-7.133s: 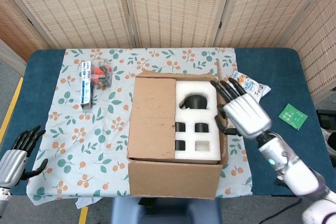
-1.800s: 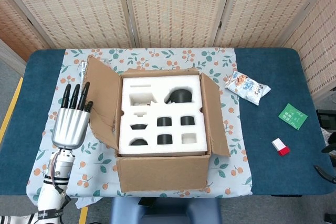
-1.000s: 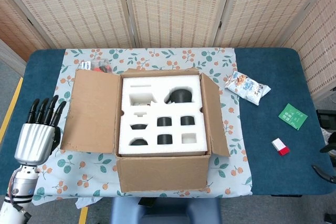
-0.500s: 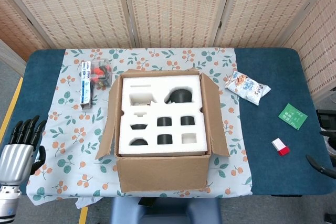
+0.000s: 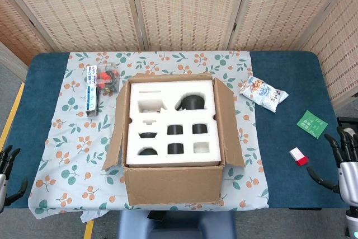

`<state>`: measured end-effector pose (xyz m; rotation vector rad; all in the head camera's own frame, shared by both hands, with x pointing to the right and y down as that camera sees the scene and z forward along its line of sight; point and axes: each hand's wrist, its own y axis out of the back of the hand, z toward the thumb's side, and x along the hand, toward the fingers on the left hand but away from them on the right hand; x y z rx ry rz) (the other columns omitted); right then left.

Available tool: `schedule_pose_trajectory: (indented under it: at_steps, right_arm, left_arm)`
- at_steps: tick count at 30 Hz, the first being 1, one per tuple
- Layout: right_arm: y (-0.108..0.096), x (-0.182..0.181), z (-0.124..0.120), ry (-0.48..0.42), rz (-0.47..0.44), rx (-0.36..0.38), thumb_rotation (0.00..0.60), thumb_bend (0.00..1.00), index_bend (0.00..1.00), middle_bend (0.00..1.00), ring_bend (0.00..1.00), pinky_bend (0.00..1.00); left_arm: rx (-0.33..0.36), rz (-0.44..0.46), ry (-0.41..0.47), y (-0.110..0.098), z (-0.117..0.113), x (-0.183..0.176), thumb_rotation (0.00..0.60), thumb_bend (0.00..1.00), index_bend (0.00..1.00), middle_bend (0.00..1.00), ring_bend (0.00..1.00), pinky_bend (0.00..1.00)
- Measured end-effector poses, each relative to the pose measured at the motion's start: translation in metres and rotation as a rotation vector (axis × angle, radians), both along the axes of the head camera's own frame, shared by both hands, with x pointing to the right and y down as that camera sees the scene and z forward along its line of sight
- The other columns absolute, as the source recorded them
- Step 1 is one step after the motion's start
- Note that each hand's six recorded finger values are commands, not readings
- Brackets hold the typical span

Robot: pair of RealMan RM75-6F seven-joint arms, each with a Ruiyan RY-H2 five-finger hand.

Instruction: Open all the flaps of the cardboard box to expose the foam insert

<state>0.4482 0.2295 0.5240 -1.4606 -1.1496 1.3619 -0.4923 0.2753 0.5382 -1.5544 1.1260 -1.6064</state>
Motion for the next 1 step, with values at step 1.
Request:
schedule_pose_trajectory:
  at_steps: [1]
  right_arm:
    - [-0.0001, -0.0005, 0.0003, -0.008, -0.003, -0.006, 0.447, 0.27, 0.12, 0.0, 0.0, 0.0]
  left_arm:
    - [0.006, -0.002, -0.011, 0.0003, -0.0007, -0.0007, 0.6, 0.47, 0.0, 0.0, 0.0, 0.0]
